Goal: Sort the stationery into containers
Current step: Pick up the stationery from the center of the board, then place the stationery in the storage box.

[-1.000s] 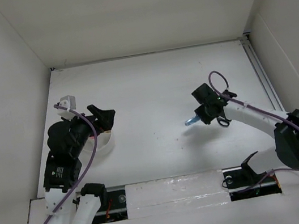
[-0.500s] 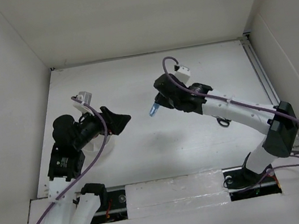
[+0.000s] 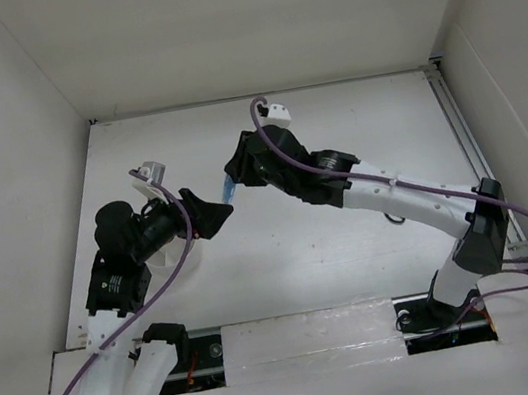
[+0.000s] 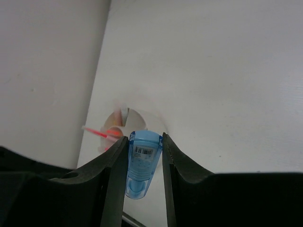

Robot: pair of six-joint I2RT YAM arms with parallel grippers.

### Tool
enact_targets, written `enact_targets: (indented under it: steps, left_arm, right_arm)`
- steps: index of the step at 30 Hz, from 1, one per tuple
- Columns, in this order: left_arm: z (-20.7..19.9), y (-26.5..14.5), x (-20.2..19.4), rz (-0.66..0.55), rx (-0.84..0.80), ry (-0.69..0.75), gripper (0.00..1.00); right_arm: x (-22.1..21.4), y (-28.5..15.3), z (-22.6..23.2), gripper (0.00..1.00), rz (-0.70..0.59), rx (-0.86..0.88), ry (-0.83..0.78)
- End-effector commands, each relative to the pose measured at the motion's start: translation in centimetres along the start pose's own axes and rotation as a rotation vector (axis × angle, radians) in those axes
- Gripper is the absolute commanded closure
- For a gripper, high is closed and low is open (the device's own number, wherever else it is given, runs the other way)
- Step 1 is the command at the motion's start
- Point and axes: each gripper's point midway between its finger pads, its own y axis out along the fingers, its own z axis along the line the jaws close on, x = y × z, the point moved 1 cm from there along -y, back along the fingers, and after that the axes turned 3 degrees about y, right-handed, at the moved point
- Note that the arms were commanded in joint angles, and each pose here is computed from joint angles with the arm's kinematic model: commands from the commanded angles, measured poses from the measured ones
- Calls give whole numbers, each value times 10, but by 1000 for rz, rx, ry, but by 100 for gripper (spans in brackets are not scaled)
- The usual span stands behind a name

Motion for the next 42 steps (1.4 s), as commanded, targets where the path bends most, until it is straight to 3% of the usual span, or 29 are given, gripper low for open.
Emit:
enact_targets:
  steps: [1, 8, 18, 28, 33, 37, 41, 42]
  left_arm:
    - [0, -1, 5, -34, 1, 34, 1]
    - [14, 0, 7, -51, 82, 22, 7]
    - [16, -1, 6, -48, 94, 17, 44]
    - [13, -2, 9, -55, 91, 22, 48]
    - [15, 0, 8, -48, 94, 17, 69]
    - [12, -3, 13, -67, 96, 27, 80]
    - [23, -9, 21, -114, 183, 21, 100]
    - [26, -9, 23, -128, 209, 8, 100]
  right_arm:
    - [0, -16, 54, 100, -16, 154, -52]
    - [-12, -29, 75, 100, -2, 213, -64]
    - [-20, -38, 86, 100, 24, 266, -81]
    - [-32, -49, 105, 100, 52, 334, -101]
    - [-36, -45, 104, 100, 58, 327, -105]
    - [-41, -44, 106, 100, 74, 341, -107]
    - [-46, -45, 110, 100, 84, 356, -132]
    - [-49, -42, 109, 100, 89, 350, -136]
